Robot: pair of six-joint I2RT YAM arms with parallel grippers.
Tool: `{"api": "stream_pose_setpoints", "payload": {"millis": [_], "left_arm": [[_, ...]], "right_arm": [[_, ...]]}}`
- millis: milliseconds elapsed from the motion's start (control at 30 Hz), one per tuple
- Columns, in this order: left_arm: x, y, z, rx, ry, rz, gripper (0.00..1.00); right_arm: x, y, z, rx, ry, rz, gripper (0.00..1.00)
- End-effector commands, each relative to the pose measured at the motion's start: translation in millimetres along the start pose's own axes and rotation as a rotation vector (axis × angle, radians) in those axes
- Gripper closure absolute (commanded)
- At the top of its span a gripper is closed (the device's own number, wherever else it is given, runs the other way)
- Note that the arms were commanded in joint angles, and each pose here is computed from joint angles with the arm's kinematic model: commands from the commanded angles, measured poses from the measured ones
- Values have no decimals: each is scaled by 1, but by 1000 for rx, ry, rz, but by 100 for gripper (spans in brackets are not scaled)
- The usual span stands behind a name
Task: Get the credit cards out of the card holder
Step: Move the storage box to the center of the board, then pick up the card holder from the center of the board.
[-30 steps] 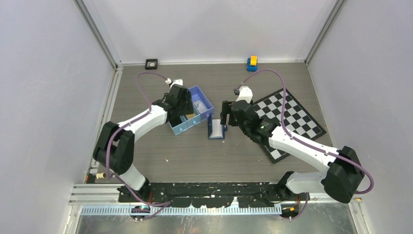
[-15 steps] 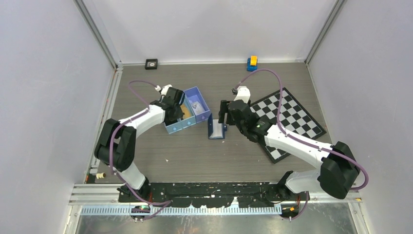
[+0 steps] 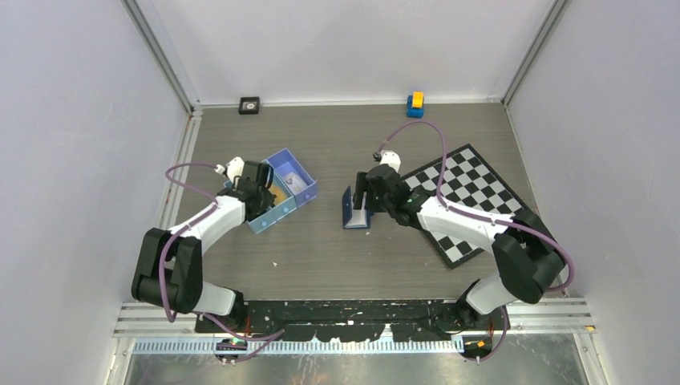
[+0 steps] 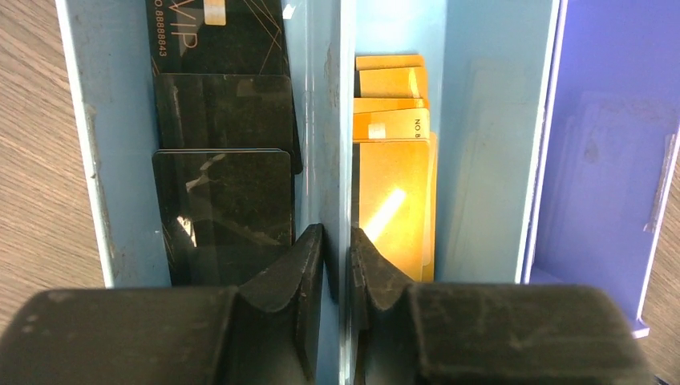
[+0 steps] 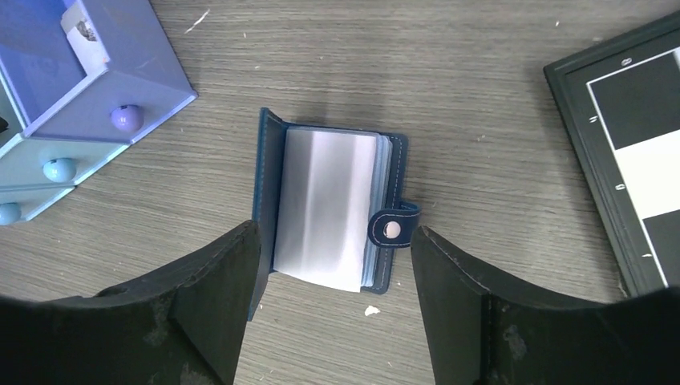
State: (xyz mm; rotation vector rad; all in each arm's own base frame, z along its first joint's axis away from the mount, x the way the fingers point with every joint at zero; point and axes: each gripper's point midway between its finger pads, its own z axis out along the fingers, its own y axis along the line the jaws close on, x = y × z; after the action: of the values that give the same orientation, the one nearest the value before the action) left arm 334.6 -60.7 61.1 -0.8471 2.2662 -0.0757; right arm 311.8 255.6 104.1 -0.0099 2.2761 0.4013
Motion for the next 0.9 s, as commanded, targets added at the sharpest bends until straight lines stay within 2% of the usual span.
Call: {"api": "stream_pose_setpoints", "payload": {"millis": [0,133,200,267,433,500,567,600,667,767,867], "left_arm": [[0,-35,-1,154,24,-57,78],[8,-60,-7,284,61,0,66],[10,-72,-13,339,56,23,63],[10,-79,-18,363,48,42,61],[0,-77,-36,373,-12,86,51],[-8,-78,-50,395,-56,112,43],[-12,-89,-72,468,-95,220,32],[-10,-94,-84,495,-100,278,29],[-6,-96,-102,501,-125,383,28],[3,-110,-123,609,-155,431,22],[25,-127,-133,756,-86,452,22]], "right_arm": [[-13,22,6,-113,12,98,29],[-4,41,10,-214,68,78,37],[0,46,12,-238,87,61,45],[6,51,14,-271,118,52,50],[10,56,15,-298,137,36,51],[9,55,13,-299,129,33,50],[10,53,11,-298,128,31,50],[5,57,11,-317,106,32,50],[5,57,12,-312,104,35,50],[6,54,16,-291,105,41,53],[9,51,20,-278,102,46,58]]}}
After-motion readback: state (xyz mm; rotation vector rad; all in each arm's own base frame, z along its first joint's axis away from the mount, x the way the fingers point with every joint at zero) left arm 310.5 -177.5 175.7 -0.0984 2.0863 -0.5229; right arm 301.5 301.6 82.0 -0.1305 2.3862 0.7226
